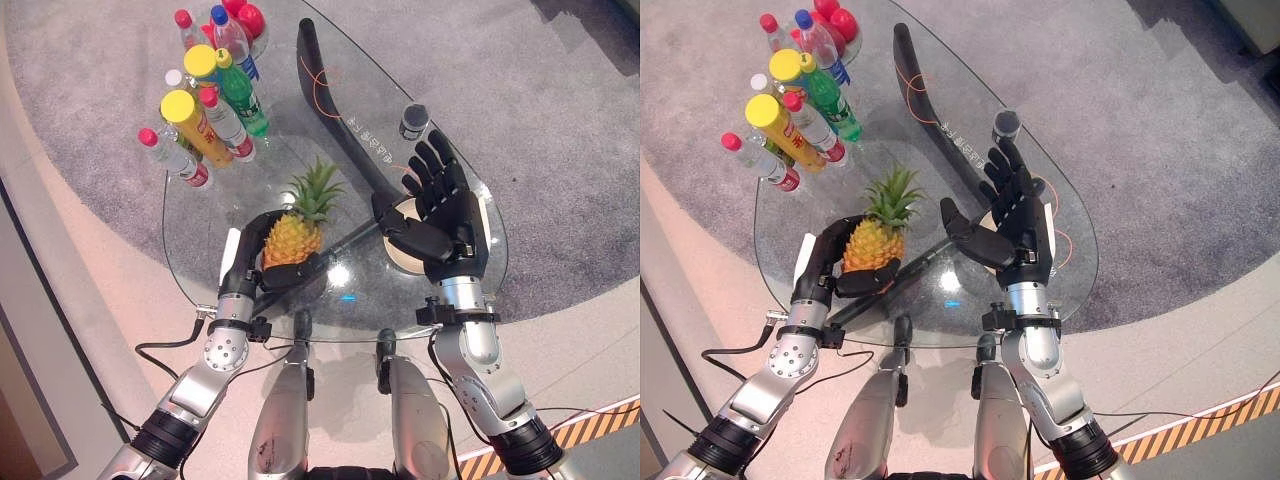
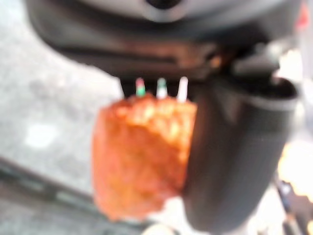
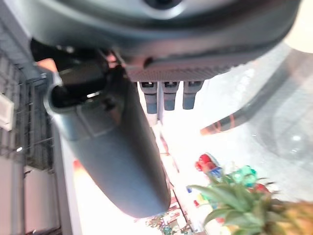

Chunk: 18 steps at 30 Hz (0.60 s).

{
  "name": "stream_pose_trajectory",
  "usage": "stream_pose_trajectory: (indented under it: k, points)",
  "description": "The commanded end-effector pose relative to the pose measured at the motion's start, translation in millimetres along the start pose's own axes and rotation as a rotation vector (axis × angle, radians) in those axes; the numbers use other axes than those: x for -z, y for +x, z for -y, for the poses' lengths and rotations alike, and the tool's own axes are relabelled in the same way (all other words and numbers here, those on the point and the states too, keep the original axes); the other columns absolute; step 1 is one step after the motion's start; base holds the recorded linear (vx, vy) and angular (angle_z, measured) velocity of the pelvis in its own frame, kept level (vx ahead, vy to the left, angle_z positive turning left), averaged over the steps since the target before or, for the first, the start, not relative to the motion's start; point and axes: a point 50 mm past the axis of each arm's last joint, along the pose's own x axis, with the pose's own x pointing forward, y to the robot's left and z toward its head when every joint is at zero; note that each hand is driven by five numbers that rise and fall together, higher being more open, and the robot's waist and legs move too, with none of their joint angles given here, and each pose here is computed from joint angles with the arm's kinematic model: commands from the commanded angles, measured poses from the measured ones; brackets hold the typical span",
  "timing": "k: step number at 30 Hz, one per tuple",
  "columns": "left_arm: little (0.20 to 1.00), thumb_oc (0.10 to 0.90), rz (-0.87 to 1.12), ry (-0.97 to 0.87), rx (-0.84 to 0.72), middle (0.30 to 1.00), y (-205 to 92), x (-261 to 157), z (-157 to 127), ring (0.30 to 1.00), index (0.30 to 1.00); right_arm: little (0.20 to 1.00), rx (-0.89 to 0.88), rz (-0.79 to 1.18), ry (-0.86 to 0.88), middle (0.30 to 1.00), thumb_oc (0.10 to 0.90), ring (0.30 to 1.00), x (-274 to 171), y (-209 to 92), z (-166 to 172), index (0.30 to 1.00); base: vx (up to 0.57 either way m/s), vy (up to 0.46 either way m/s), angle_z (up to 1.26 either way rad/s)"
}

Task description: Pick up the fruit to the plate

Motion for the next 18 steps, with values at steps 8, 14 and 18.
stream_pose_trajectory:
  k: [8,14,18]
  points:
    - [0.2,0.1,0.426,-0.087,-0.034,0.3,10.2,-77.3,-6.7,0.3,0.3,0.9,-0.187,0.086,0.273,0.9,0.8,0.9,-25.1,11.7,-43.9,0.9,0.0,0.0,0.0]
    - [0.2,0.1,0.455,-0.096,0.06,0.3,10.0,-84.9,5.7,0.3,0.3,0.9,-0.204,0.021,0.421,0.9,0.8,0.9,-16.0,16.5,-50.8,0.9,0.0,0.0,0.0]
    - [0.2,0.1,0.473,-0.1,0.121,0.3,9.3,-88.6,11.7,0.3,0.3,0.9,-0.214,-0.008,0.473,0.9,0.8,0.9,-12.2,19.6,-54.7,0.9,0.0,0.0,0.0]
